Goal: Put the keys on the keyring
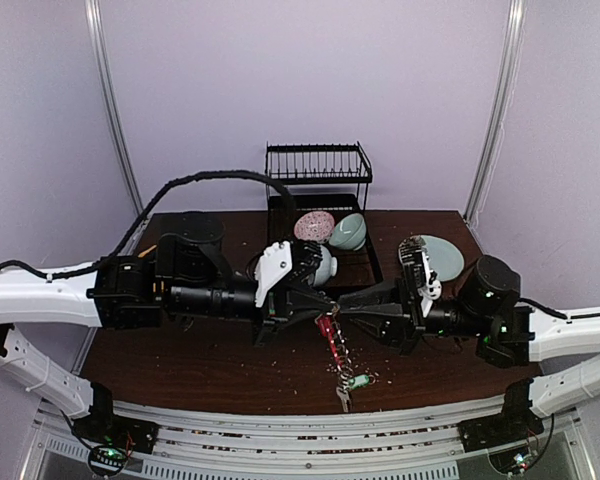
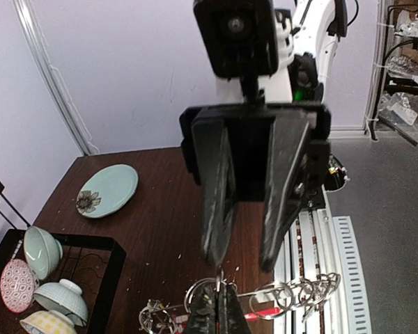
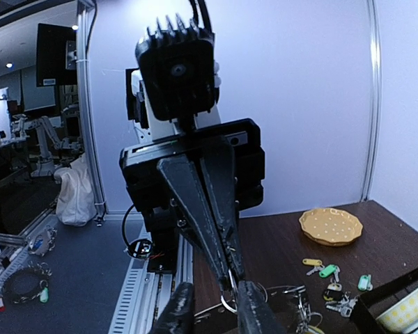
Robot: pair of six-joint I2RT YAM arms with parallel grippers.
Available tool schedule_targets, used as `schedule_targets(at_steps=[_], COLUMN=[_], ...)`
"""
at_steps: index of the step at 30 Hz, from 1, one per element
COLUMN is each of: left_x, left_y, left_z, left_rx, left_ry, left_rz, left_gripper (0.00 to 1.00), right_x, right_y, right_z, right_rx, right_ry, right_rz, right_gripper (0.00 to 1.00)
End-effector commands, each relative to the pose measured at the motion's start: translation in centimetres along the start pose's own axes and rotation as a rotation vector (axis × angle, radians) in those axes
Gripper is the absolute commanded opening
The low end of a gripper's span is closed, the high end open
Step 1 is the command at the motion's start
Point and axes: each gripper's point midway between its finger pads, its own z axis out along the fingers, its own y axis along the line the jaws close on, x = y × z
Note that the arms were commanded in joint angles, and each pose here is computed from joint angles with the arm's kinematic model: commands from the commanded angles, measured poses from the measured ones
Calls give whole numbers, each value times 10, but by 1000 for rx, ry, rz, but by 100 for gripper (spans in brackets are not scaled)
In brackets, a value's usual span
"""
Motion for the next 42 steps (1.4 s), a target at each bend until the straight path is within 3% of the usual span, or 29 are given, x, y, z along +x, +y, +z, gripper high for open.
schedule_targets(at_steps=[1,5,15,20,25,35,38,42], left_x=[-3,3,1,0,0,1,0,-8], left_y=[12,7,2,1,0,-3,-5,-5], left_z=[-12,-13,-10,-10,-8,-5,-4,-9], left_rx=[-62,-35,-14,-8,1,18,28,27], left_ry=[20,53,84,80,79,85,83,50], left_rz=[58,107,136,127,129,132,131,121], left_gripper=[0,0,0,0,0,0,0,4], right_x=[-24,-25,-6,11,8,10,10,4], right_y=[4,13,-5,-11,-13,-21,-21,-17], right_z=[-9,-14,7,14,19,20,21,17], right_rx=[3,-45,-11,-10,-4,35,28,8], right_ry=[7,69,225,295,281,299,303,273], right_rz=[-101,-158,-177,-168,-154,-161,-163,-139], right_gripper=[28,33,30,34,17,12,1,0])
